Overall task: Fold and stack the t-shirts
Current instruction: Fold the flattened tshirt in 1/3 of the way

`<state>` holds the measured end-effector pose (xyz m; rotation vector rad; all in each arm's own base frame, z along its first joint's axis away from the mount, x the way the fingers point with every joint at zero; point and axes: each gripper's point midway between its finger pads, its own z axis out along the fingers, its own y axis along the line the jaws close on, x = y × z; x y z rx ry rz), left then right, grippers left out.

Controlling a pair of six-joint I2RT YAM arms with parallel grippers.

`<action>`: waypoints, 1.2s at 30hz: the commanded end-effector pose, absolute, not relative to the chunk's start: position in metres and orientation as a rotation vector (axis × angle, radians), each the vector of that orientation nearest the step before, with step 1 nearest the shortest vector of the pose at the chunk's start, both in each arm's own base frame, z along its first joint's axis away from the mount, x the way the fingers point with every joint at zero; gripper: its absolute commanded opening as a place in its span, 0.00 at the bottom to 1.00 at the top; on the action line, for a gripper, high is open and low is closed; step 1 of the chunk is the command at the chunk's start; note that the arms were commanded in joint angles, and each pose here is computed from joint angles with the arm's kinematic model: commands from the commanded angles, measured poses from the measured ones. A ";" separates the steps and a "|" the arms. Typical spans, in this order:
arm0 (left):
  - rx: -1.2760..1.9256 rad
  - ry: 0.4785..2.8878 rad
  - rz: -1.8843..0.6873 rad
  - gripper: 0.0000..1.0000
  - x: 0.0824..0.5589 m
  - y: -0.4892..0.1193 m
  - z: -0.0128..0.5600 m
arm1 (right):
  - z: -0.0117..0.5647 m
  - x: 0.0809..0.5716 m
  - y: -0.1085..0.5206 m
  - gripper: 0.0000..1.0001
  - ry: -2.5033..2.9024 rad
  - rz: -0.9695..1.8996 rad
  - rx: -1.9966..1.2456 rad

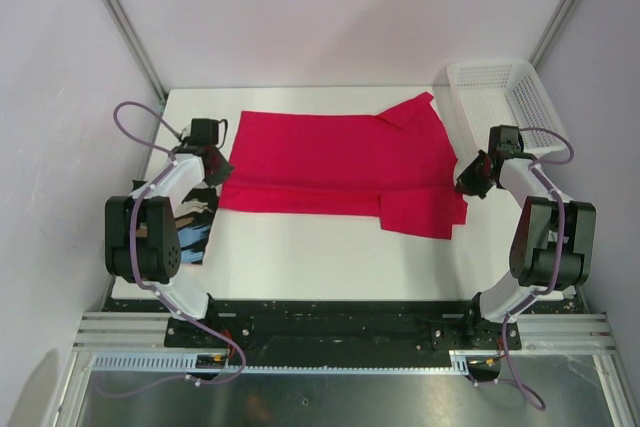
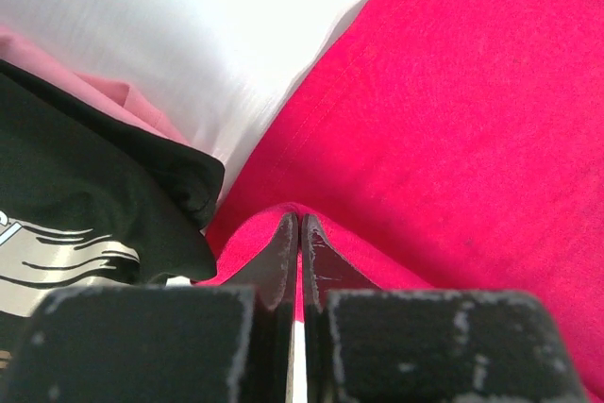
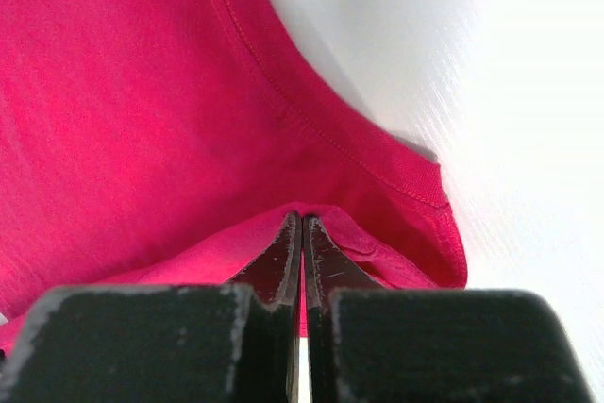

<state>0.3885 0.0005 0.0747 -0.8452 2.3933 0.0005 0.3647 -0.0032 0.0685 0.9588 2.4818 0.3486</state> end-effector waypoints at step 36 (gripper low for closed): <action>-0.855 2.405 -0.016 0.06 0.435 0.023 0.050 | 0.058 0.403 -0.008 0.07 2.419 0.424 0.950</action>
